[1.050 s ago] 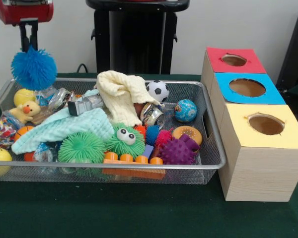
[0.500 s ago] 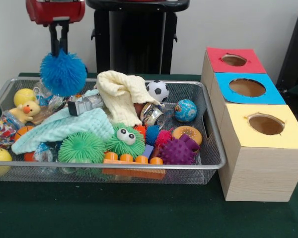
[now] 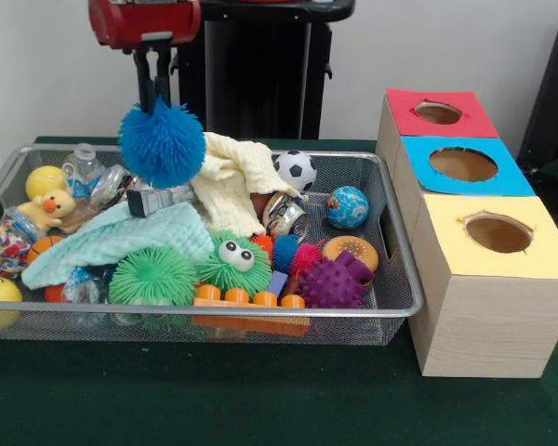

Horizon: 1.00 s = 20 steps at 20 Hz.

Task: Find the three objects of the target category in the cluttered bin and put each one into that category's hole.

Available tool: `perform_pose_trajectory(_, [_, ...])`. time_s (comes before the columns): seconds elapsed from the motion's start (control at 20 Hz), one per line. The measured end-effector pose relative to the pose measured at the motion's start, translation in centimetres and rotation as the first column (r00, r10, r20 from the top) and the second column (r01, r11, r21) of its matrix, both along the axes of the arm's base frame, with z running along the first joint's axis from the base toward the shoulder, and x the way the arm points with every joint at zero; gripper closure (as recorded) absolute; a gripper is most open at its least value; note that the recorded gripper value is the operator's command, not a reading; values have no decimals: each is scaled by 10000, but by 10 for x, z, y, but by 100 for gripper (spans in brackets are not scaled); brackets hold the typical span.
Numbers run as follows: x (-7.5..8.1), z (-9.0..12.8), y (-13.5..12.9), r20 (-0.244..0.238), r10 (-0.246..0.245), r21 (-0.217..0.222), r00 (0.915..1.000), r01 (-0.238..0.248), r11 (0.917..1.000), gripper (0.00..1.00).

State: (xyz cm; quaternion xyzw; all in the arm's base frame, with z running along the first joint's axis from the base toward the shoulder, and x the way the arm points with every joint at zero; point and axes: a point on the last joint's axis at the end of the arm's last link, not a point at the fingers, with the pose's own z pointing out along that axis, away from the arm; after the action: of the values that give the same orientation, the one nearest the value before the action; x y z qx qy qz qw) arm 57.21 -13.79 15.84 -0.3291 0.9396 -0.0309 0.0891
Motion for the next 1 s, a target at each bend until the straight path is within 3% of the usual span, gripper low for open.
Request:
perform_pose_trajectory(0.1, [2, 0, 7, -11, 58, 56, 10000, -58, 10000, 100])
perform_pose_trajectory(0.15, [5, 1, 16, -17, 117, 136, 9999, -117, 9998, 0])
perform_pose_trajectory(1.0, [9, 1, 27, -79, 33, 412, 10000, -29, 9991, 0])
